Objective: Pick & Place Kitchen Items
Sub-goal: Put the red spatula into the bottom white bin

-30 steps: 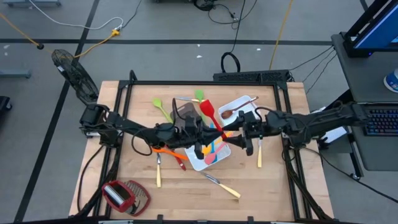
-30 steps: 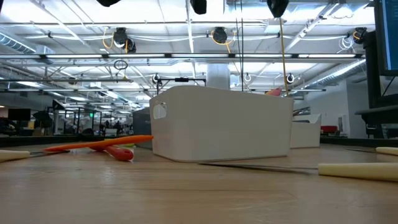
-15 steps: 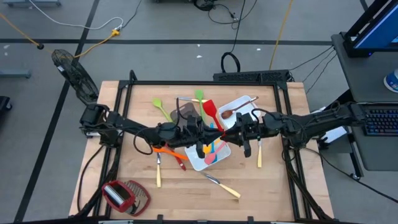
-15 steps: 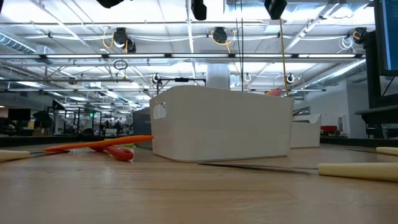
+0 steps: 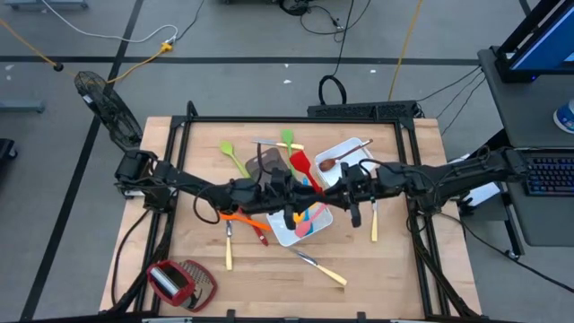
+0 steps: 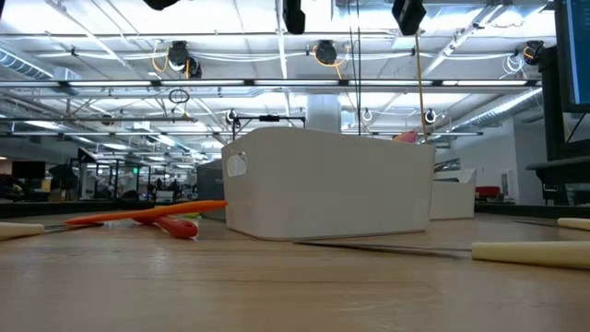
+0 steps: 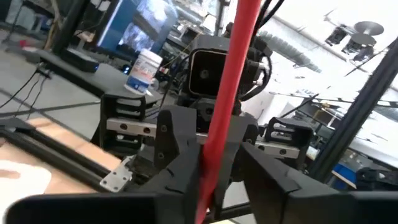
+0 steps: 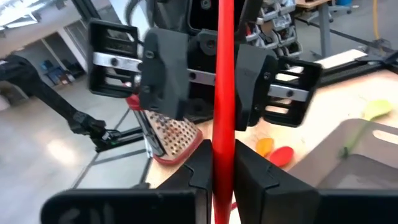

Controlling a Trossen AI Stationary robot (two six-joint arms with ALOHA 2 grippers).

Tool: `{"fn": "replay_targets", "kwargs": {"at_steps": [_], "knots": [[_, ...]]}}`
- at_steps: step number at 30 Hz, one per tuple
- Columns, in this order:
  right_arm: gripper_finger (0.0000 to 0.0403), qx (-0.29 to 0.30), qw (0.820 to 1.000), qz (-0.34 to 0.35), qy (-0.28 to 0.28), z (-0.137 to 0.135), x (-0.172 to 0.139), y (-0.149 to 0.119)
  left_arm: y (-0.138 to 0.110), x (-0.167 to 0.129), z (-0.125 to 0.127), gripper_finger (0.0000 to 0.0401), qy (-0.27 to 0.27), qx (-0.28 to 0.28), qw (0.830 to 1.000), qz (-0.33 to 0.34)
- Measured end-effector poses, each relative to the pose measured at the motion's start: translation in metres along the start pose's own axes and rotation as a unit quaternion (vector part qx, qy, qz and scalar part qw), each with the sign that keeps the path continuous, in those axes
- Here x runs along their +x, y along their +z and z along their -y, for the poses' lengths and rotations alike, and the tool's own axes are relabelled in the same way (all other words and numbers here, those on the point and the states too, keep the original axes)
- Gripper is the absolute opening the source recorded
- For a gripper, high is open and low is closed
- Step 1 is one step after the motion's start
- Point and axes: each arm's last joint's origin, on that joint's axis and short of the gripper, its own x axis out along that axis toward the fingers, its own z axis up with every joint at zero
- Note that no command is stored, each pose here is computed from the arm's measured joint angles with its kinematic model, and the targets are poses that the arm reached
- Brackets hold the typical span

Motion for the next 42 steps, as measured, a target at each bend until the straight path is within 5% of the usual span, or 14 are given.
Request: {"fn": "replay_targets", "kwargs": {"at_steps": [10,20,31,42], "knots": [[0.0026,-0.029,0.998,-0.02,-0.048,0.011,-0.015,0.003,-0.013,-0.002,-0.004,0.0224,0.022,-0.044,0.996,-0.076],[0.0026,-0.172,0.97,-0.034,-0.169,0.02,-0.043,0.008,-0.02,-0.009,-0.004,0.0243,0.017,-0.144,0.973,-0.181],[0.0026,-0.343,0.875,-0.15,-0.307,0.024,-0.051,-0.012,0.014,-0.028,0.003,0.0244,0.106,-0.073,0.979,-0.159],[0.0026,-0.574,0.737,-0.255,-0.25,0.01,-0.029,-0.035,0.06,-0.07,0.001,0.0244,0.263,-0.018,0.954,-0.146]]}}
